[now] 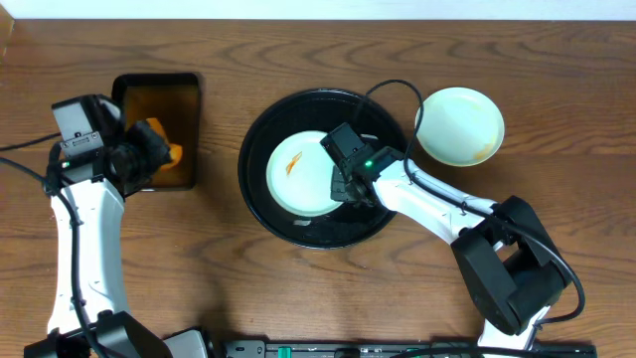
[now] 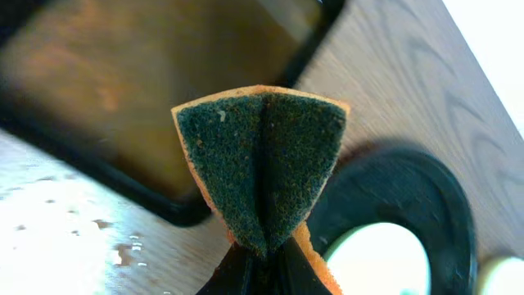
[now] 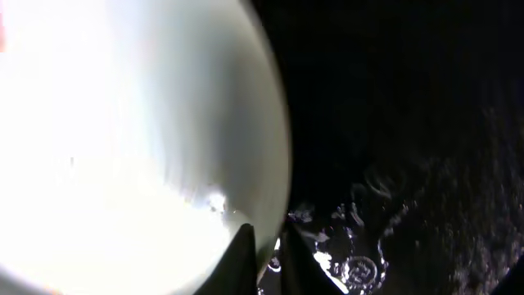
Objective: Clean dirty plates on tray and stack at the side
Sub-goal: 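Grip the last green plate rim and slide it toward tray center, then carry the sponge with the left gripper onto the green plate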
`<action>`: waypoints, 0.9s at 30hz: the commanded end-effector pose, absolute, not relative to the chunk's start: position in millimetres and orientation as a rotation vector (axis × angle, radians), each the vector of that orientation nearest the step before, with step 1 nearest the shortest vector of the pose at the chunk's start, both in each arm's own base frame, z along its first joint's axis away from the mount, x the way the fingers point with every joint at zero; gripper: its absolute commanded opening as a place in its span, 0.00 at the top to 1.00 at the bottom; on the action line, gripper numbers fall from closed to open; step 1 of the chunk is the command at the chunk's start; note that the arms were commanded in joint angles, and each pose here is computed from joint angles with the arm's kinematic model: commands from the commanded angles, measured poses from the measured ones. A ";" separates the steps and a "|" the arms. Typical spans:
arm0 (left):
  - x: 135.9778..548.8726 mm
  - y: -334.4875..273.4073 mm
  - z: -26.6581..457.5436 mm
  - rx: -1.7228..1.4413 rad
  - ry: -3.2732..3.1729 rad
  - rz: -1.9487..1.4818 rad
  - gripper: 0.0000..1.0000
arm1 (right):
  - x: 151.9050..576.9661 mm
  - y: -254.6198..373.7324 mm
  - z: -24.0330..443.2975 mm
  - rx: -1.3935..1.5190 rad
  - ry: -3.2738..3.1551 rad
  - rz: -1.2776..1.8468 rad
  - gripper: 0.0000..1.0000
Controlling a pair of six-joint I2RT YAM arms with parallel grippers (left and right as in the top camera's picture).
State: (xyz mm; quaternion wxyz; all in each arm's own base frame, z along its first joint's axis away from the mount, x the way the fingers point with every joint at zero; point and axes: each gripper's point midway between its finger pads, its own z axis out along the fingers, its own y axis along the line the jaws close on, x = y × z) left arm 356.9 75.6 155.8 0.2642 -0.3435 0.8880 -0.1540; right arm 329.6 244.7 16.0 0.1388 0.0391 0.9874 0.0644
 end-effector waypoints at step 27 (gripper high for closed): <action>354.1 -64.0 134.3 -0.468 2.658 -0.579 0.92 | 352.5 228.5 -11.0 0.011 2.886 0.241 0.94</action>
